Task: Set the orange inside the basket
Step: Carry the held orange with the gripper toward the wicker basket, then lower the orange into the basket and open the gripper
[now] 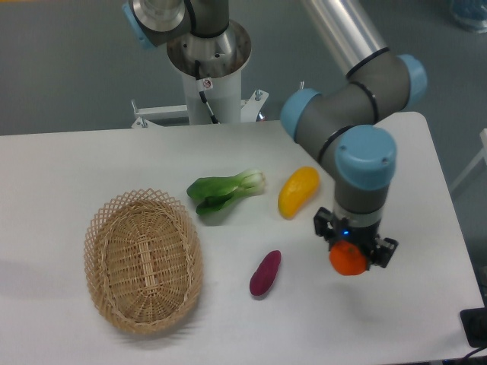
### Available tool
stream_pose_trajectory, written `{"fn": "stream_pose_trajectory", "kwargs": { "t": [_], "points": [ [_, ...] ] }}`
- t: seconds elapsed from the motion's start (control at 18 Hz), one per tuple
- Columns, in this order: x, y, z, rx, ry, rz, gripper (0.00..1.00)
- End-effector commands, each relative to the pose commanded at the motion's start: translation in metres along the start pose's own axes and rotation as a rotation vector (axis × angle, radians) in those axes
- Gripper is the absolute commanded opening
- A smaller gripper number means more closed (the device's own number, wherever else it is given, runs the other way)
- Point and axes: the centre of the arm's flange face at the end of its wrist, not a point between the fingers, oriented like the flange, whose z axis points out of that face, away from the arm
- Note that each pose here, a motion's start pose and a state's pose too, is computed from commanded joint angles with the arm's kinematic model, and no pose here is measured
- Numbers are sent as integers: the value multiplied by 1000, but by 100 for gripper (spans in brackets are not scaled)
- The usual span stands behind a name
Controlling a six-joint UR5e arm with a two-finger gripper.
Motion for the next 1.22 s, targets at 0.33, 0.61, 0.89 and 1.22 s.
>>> {"fn": "stream_pose_trajectory", "kwargs": {
  "t": [0.33,0.61,0.89,1.22],
  "points": [
    [63,-49,-2,8,19,-11,67],
    [125,-93,4,11,43,-21,67],
    [179,-124,7,18,50,20,67],
    [243,-135,23,21,54,88,67]
  ]
}}
